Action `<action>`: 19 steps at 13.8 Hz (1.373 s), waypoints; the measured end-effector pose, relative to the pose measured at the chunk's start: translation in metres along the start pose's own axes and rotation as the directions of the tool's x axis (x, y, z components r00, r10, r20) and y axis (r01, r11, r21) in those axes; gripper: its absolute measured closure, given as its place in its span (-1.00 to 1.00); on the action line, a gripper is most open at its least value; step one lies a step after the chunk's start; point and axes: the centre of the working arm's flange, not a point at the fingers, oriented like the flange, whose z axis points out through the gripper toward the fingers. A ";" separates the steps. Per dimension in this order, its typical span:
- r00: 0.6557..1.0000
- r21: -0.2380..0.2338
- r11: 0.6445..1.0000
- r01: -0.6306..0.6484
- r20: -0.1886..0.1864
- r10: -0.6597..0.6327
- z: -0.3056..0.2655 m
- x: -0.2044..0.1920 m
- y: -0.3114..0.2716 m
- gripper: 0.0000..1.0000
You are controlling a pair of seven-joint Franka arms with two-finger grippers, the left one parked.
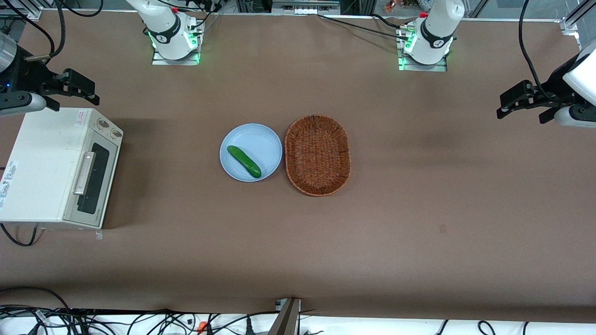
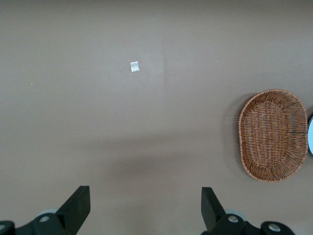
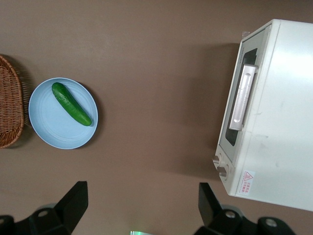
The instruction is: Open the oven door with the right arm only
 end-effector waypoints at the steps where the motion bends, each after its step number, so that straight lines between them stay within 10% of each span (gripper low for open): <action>1: 1.000 -0.005 1.000 -0.002 0.000 0.002 0.000 0.000 0.000 -1.00; 19: 1.000 -0.045 0.999 -0.001 0.012 0.002 0.002 0.001 0.003 -1.00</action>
